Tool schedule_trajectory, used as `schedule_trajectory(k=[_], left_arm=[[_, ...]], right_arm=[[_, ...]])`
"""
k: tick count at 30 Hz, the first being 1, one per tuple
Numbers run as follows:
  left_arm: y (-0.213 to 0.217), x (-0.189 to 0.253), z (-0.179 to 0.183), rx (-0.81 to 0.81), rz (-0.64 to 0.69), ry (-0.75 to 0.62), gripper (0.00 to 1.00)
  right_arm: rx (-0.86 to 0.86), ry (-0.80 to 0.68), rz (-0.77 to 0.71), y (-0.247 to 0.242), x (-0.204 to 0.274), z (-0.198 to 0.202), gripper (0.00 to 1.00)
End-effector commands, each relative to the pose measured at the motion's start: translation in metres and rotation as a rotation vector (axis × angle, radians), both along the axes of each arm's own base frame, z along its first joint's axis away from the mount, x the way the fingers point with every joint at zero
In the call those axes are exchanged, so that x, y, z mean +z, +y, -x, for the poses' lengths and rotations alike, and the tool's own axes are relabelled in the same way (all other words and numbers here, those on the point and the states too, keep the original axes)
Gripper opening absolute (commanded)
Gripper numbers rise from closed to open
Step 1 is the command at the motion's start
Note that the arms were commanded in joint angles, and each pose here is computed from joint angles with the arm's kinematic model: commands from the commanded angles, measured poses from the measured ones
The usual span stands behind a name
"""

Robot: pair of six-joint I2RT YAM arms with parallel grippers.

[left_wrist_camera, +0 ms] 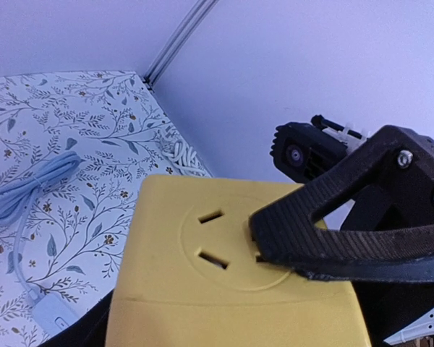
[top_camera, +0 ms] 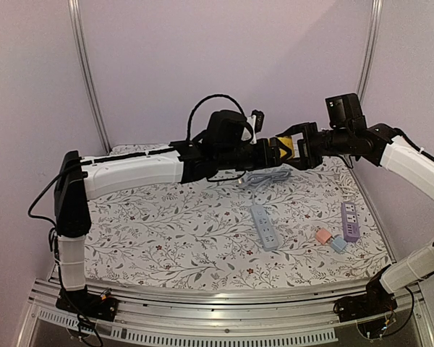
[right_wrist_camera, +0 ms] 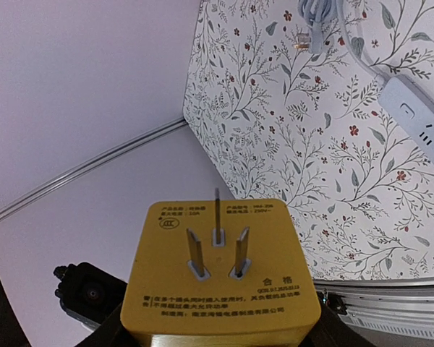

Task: Insert the plug

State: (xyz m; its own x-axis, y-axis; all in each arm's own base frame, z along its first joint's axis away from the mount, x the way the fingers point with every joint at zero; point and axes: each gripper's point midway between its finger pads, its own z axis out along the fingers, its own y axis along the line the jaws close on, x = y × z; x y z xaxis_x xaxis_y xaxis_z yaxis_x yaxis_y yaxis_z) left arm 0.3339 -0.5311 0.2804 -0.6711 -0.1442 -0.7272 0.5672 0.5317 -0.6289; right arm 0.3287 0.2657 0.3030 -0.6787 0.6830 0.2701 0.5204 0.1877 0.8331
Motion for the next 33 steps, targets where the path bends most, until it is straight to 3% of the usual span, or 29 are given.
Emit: schedule_trajectory(k=[1, 14, 18, 25, 28, 33], left_arm=[[0.009, 0.002, -0.015, 0.034, 0.018, 0.007, 0.75], [0.027, 0.011, -0.017, 0.071, 0.066, 0.008, 0.81], [0.032, 0.009, -0.016, 0.081, 0.069, 0.001, 0.65], [0.032, 0.000, -0.014, 0.068, 0.058, 0.006, 0.13], [0.034, -0.008, -0.014, 0.079, 0.025, 0.024, 0.00], [0.041, -0.020, -0.009, 0.064, -0.031, 0.065, 0.00]], right_arm=[[0.008, -0.062, -0.028, 0.004, 0.017, 0.002, 0.00], [0.021, -0.056, -0.020, 0.008, 0.013, 0.005, 0.00], [0.028, -0.054, -0.021, 0.010, 0.012, 0.006, 0.00], [0.032, -0.041, -0.020, 0.013, 0.007, 0.007, 0.00], [0.036, -0.039, -0.016, 0.014, 0.005, 0.007, 0.01], [0.029, -0.029, 0.027, 0.008, -0.009, 0.007, 0.44]])
